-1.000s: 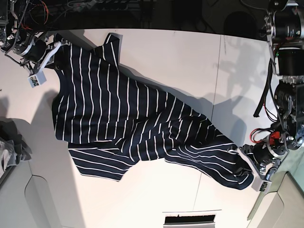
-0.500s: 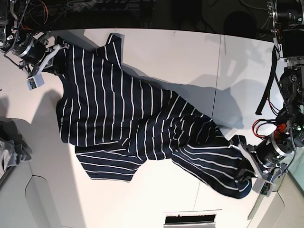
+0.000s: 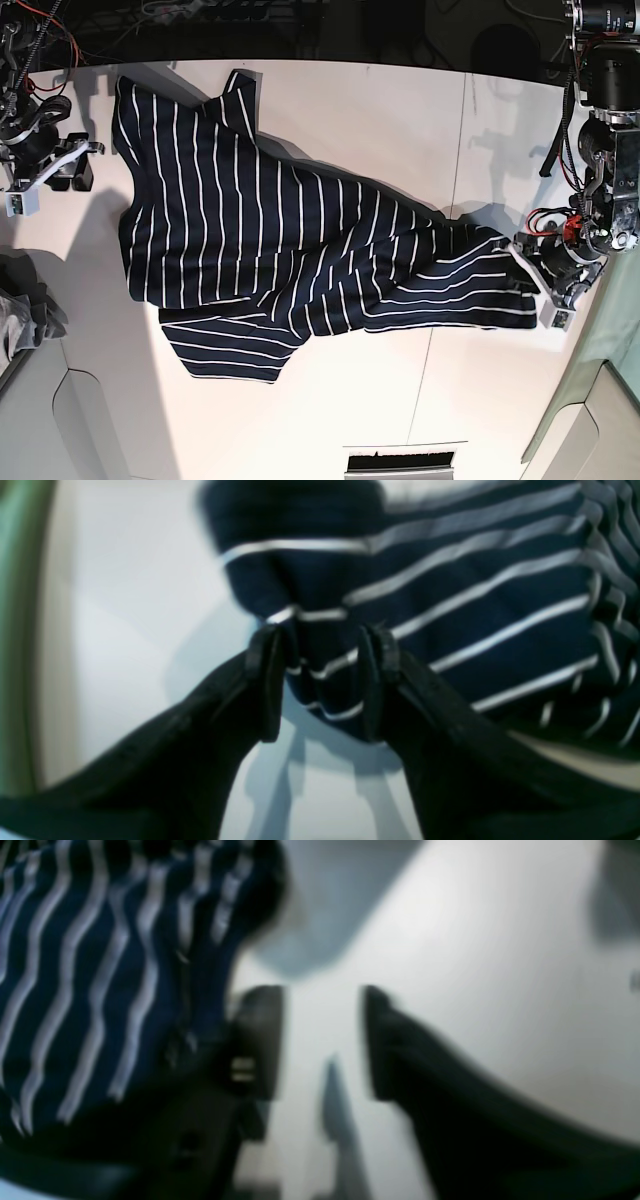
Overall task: Layout the t-shirt on the table in an organized manner, then fold the t-shirt properly
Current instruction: 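Hold the shirt with both grippers and stretch it apart, then hold the shirt end with the left gripper while the right gripper repositions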
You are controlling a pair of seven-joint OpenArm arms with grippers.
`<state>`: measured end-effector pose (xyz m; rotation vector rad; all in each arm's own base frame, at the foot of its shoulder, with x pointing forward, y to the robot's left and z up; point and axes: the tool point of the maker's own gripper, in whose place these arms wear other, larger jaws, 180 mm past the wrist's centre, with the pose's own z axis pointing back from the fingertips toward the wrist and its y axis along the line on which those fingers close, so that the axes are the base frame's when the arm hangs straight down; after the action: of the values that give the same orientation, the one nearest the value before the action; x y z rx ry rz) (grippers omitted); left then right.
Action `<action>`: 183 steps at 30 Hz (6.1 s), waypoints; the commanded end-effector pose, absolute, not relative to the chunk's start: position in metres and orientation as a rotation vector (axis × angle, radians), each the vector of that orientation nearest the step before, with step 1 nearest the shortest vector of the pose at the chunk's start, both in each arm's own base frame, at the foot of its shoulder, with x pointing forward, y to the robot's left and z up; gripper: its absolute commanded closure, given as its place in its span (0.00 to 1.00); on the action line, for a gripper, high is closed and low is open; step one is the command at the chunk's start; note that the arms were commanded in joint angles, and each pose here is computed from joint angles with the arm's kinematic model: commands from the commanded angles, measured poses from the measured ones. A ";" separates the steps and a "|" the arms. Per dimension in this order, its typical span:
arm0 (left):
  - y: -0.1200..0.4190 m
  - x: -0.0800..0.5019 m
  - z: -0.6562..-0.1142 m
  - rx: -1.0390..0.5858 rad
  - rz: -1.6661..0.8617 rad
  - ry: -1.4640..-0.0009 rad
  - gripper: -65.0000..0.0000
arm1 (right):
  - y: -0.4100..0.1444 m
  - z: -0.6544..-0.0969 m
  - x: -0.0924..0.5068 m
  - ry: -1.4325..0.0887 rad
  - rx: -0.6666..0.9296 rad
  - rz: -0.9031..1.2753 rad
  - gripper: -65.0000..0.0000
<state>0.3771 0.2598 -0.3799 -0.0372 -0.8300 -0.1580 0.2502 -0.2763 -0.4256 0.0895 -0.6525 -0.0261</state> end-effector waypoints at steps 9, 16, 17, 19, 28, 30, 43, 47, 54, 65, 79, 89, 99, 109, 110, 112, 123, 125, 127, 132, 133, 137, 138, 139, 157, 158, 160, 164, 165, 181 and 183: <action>0.285 0.375 -0.353 -0.138 -0.025 -0.934 0.59 | -0.243 -0.439 0.200 -0.527 0.301 0.009 0.46; 0.303 0.360 -0.369 -0.130 0.049 -0.905 0.59 | -0.227 -0.447 0.176 -0.494 0.370 0.006 0.46; 0.303 0.357 -0.377 -0.136 0.062 -0.888 0.59 | -0.223 -0.449 0.173 -0.491 0.378 0.000 0.46; 0.304 0.351 -0.393 -0.149 0.093 -0.851 0.59 | -0.215 -0.451 0.171 -0.490 0.398 -0.008 0.46; 0.311 0.343 -0.411 -0.130 0.104 -0.813 0.59 | -0.233 -0.434 0.183 -0.567 0.383 -0.064 0.46; 0.311 0.345 -0.409 -0.130 0.104 -0.825 0.59 | -0.240 -0.424 0.189 -0.609 0.387 -0.090 0.46; 0.323 0.369 -0.399 -0.092 0.135 -0.868 0.59 | -0.183 -0.390 0.185 -0.676 0.553 0.007 0.46; 0.324 0.383 -0.396 -0.110 0.164 -0.875 0.59 | -0.149 -0.398 0.179 -0.641 0.599 0.050 0.46; 0.325 0.384 -0.406 -0.127 0.197 -0.846 0.59 | -0.116 -0.414 0.171 -0.595 0.593 0.143 0.46; 0.319 0.380 -0.417 -0.158 0.225 -0.824 0.59 | -0.131 -0.432 0.169 -0.565 0.480 0.133 0.46; 0.300 0.381 -0.426 -0.189 0.225 -0.813 0.59 | -0.132 -0.434 0.173 -0.587 0.482 0.115 0.46; 0.300 0.381 -0.426 -0.189 0.224 -0.812 0.59 | -0.132 -0.432 0.174 -0.595 0.485 0.111 0.46; 0.300 0.381 -0.426 -0.189 0.224 -0.812 0.59 | -0.132 -0.432 0.175 -0.599 0.486 0.110 0.46; 0.300 0.381 -0.426 -0.189 0.224 -0.812 0.59 | -0.132 -0.432 0.175 -0.600 0.486 0.110 0.46; 0.300 0.381 -0.426 -0.189 0.224 -0.812 0.59 | -0.132 -0.432 0.175 -0.602 0.486 0.109 0.46; 0.300 0.381 -0.426 -0.189 0.224 -0.812 0.59 | -0.132 -0.432 0.175 -0.603 0.486 0.109 0.46; 0.300 0.381 -0.426 -0.189 0.224 -0.812 0.59 | -0.132 -0.431 0.176 -0.606 0.487 0.109 0.46; 0.300 0.381 -0.426 -0.189 0.224 -0.812 0.59 | -0.132 -0.431 0.176 -0.606 0.486 0.109 0.46; 0.300 0.381 -0.426 -0.189 0.224 -0.812 0.59 | -0.132 -0.431 0.176 -0.606 0.486 0.109 0.46; 0.300 0.381 -0.426 -0.189 0.224 -0.812 0.59 | -0.132 -0.431 0.176 -0.607 0.486 0.108 0.46; 0.300 0.381 -0.426 -0.189 0.224 -0.813 0.59 | -0.132 -0.431 0.176 -0.609 0.487 0.107 0.46; 0.300 0.381 -0.426 -0.189 0.224 -0.813 0.59 | -0.132 -0.431 0.177 -0.613 0.487 0.107 0.46; 0.300 0.381 -0.426 -0.189 0.224 -0.813 0.59 | -0.132 -0.431 0.177 -0.614 0.487 0.107 0.46; 0.300 0.381 -0.426 -0.189 0.224 -0.813 0.59 | -0.132 -0.431 0.177 -0.614 0.487 0.107 0.46; 0.301 0.374 -0.432 -0.172 0.212 -0.786 0.59 | -0.176 -0.346 0.248 -0.918 0.370 0.108 0.46; 0.301 0.374 -0.432 -0.172 0.212 -0.786 0.59 | -0.182 -0.343 0.251 -0.928 0.356 0.093 0.46; 0.301 0.374 -0.432 -0.172 0.212 -0.786 0.59 | -0.190 -0.338 0.256 -0.949 0.338 0.079 0.46; 0.301 0.374 -0.432 -0.172 0.212 -0.786 0.59 | -0.197 -0.333 0.259 -0.970 0.331 0.062 0.46; 0.301 0.374 -0.432 -0.172 0.212 -0.786 0.59 | -0.197 -0.334 0.259 -0.967 0.331 0.062 0.46; 0.301 0.374 -0.432 -0.172 0.212 -0.786 0.59 | -0.193 -0.337 0.257 -0.953 0.340 0.071 0.58; 0.301 0.374 -0.432 -0.172 0.212 -0.786 0.59 | -0.192 -0.343 0.255 -0.928 0.345 0.071 0.69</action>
<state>0.3649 0.2929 -0.4456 -0.1827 -0.7511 0.2169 0.2489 -0.1922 -0.3544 0.3372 -0.8848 0.0548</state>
